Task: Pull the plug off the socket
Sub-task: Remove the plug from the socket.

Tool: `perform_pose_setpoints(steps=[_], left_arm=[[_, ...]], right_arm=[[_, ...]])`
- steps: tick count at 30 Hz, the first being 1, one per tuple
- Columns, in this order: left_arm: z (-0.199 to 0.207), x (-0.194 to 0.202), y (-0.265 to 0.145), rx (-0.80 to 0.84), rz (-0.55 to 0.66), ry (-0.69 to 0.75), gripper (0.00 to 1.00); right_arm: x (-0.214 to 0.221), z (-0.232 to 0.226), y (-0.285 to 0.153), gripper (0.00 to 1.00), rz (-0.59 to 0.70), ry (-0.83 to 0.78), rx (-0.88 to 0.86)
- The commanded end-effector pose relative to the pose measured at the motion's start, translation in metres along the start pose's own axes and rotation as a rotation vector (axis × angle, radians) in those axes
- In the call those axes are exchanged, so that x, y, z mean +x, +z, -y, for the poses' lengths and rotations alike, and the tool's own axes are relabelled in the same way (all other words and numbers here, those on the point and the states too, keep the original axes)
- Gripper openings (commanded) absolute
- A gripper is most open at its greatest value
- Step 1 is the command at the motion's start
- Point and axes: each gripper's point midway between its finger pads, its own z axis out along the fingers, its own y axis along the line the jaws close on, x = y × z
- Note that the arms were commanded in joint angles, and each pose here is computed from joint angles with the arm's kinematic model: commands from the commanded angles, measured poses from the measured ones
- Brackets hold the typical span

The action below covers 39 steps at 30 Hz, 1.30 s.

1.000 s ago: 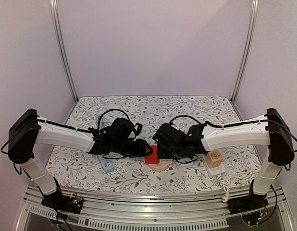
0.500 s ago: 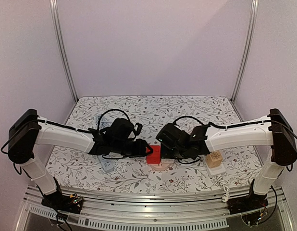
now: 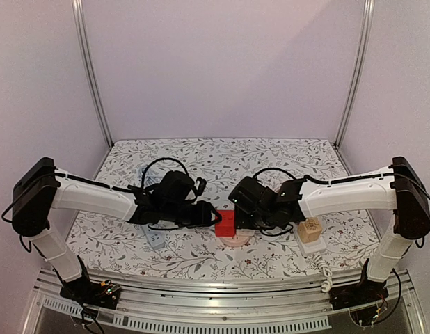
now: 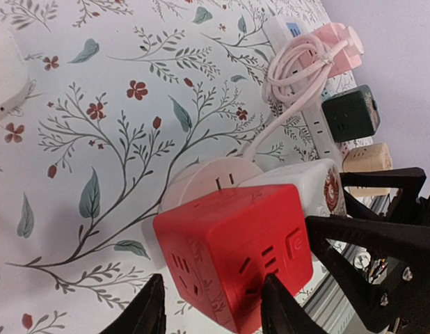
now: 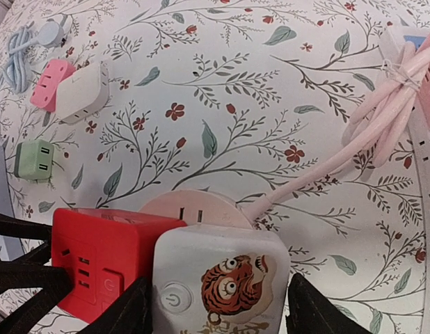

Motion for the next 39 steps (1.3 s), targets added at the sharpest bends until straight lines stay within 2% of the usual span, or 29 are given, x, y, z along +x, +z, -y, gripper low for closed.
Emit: perform_pose_setpoints(steps=[1,7,10,15,19,21,28,39], left_arm=[[-0.038,0.036,0.012,-0.120,-0.130,0.014,0.45],[-0.035,0.039,0.020,-0.100,-0.149,0.009,0.45],[-0.035,0.039,0.021,-0.100,-0.152,0.011,0.44],[-0.041,0.043,0.023,-0.116,-0.162,0.007,0.40],[-0.048,0.050,0.026,-0.132,-0.178,-0.001,0.38],[-0.050,0.053,0.027,-0.139,-0.186,-0.004,0.38],[-0.063,0.064,0.025,-0.178,-0.206,-0.002,0.37],[-0.065,0.071,0.028,-0.183,-0.221,0.000,0.37]], right_arm=[[0.027,0.020,0.018,0.66,-0.109,-0.069,0.083],[0.032,0.016,0.024,0.69,-0.133,-0.079,0.084],[0.035,0.017,0.026,0.68,-0.141,-0.082,0.089],[0.031,0.017,0.023,0.53,-0.126,-0.076,0.090],[0.018,0.013,0.014,0.37,-0.088,-0.063,0.069],[0.013,0.011,0.010,0.34,-0.072,-0.053,0.062],[0.008,0.005,0.002,0.29,-0.056,0.010,-0.001],[-0.005,0.000,-0.014,0.29,-0.032,0.073,-0.085]])
